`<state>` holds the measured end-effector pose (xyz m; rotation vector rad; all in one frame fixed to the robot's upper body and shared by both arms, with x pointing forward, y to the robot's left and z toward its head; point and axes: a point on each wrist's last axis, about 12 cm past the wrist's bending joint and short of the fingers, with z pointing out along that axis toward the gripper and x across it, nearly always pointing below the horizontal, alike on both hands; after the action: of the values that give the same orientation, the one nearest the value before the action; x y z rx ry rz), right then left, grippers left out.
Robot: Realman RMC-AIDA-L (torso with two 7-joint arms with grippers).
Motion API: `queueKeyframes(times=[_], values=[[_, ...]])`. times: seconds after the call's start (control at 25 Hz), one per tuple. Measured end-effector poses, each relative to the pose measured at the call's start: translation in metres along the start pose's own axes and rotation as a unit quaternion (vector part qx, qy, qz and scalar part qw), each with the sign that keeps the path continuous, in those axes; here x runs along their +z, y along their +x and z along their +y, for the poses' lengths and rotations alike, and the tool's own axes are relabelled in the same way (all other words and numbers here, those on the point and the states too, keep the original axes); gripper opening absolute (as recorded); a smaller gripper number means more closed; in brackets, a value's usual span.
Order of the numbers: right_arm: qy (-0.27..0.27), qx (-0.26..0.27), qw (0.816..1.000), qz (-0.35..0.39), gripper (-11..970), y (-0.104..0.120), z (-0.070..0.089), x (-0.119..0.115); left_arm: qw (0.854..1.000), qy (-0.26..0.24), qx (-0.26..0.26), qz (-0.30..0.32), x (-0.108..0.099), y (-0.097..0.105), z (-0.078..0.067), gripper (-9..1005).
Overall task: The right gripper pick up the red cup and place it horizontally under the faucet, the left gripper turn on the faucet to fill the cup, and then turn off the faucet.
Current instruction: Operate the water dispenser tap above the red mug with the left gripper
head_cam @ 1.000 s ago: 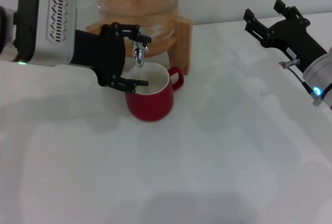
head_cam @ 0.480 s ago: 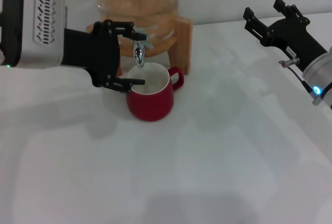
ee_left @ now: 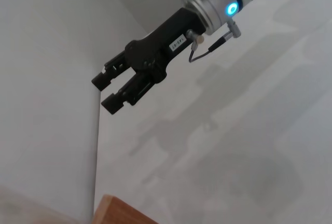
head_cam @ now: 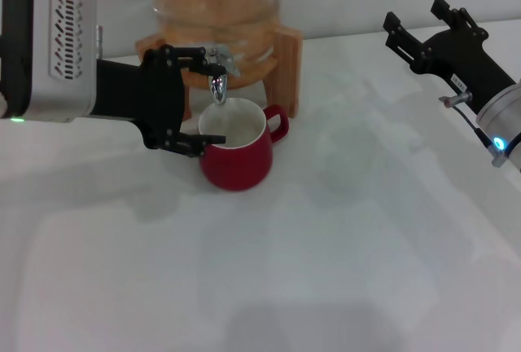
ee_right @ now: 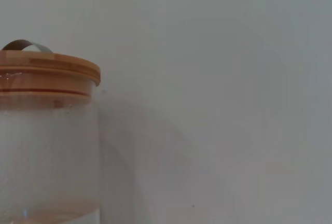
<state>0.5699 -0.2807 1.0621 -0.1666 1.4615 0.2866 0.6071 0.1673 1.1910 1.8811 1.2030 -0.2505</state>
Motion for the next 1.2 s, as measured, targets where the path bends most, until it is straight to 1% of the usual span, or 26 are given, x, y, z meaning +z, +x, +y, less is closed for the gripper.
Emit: queueKeyframes(times=[0.28, 0.56, 0.84, 1.2], values=[[-0.002, 0.0, 1.0, 0.001, 832, 0.001, 0.001, -0.001, 1.0, 0.0, -0.007, 0.002, 0.005, 0.004, 0.0, 843], [-0.003, -0.001, 1.0, -0.001, 832, 0.001, 0.0, -0.002, 1.0, 0.005, -0.005, 0.0, 0.01, 0.001, 0.004, 843], [-0.002, -0.001, 1.0, 0.0, 832, 0.001, 0.0, -0.003, 1.0, 0.015, -0.003, 0.002, 0.015, 0.0, 0.004, 843], [-0.001, -0.001, 1.0, 0.001, 831, 0.002, 0.0, -0.004, 1.0, 0.012, 0.001, 0.007, 0.017, 0.001, 0.005, 843]])
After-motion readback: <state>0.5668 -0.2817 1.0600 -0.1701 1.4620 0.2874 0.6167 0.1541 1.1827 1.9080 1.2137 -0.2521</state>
